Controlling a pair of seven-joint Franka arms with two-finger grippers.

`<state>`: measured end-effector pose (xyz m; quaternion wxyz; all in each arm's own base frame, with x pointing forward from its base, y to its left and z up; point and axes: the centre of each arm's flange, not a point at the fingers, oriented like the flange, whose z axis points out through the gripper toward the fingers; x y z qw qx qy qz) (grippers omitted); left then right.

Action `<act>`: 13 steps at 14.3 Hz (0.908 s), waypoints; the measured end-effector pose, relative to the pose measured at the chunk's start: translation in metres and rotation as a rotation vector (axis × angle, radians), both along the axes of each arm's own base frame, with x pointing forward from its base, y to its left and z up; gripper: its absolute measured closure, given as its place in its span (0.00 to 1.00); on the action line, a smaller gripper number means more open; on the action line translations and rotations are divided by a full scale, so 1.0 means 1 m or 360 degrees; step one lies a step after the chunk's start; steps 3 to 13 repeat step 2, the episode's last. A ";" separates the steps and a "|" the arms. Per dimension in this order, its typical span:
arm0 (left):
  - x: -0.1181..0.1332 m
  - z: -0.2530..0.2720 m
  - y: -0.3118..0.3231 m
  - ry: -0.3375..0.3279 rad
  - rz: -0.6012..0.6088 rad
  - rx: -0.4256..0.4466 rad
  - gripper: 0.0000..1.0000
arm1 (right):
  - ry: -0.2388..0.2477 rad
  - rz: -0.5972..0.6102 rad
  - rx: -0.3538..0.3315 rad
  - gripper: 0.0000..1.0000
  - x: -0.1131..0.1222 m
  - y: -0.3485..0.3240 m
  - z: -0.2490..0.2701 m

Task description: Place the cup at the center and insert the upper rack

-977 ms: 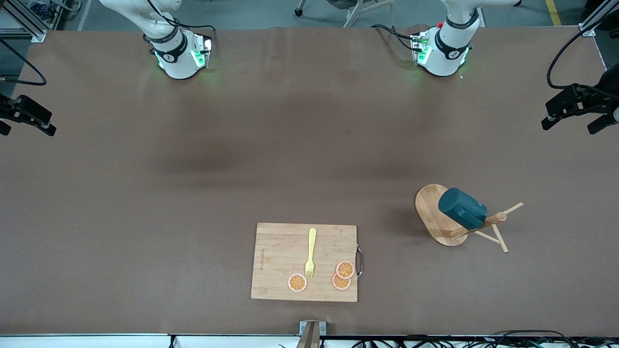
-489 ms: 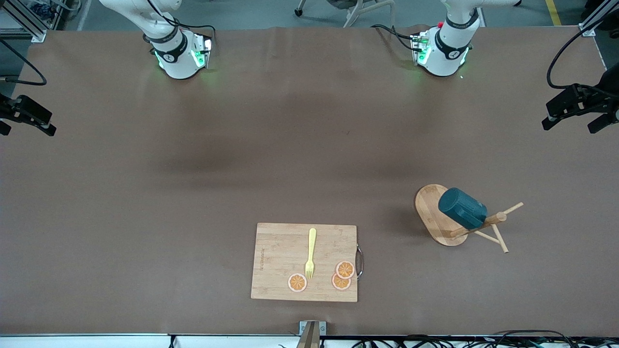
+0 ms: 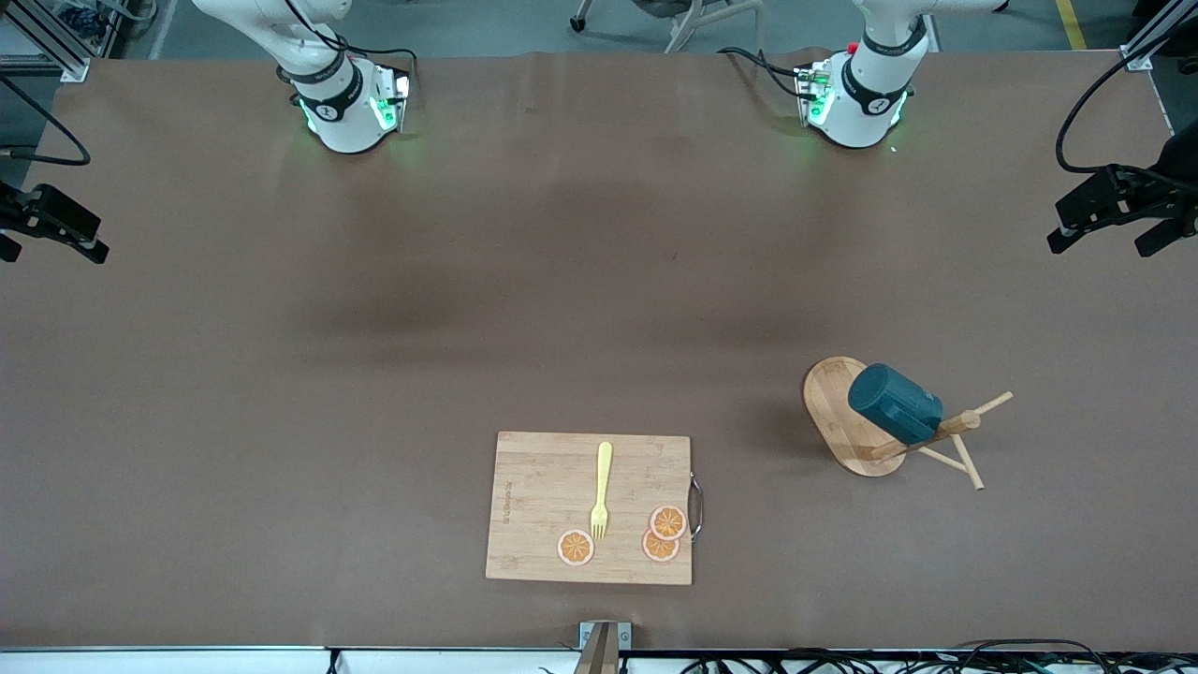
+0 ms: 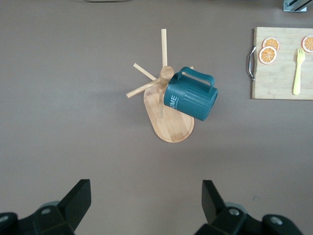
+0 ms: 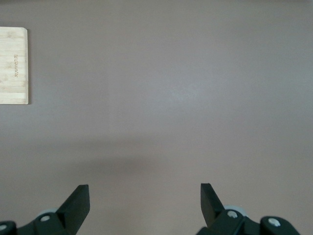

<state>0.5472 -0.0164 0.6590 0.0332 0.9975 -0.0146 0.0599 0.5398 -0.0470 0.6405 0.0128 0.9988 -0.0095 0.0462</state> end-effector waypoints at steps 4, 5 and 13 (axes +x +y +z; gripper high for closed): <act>0.000 0.000 0.000 0.0000 0.0000 0.0000 0.00 | 0.0000 0.0000 0.0000 0.00 0.000 0.000 0.000; 0.000 0.000 0.000 0.0000 0.0000 0.0000 0.00 | 0.0000 0.0000 0.0000 0.00 0.000 0.000 0.000; 0.000 0.000 0.000 0.0000 0.0000 0.0000 0.00 | 0.0000 0.0000 0.0000 0.00 0.000 0.000 0.000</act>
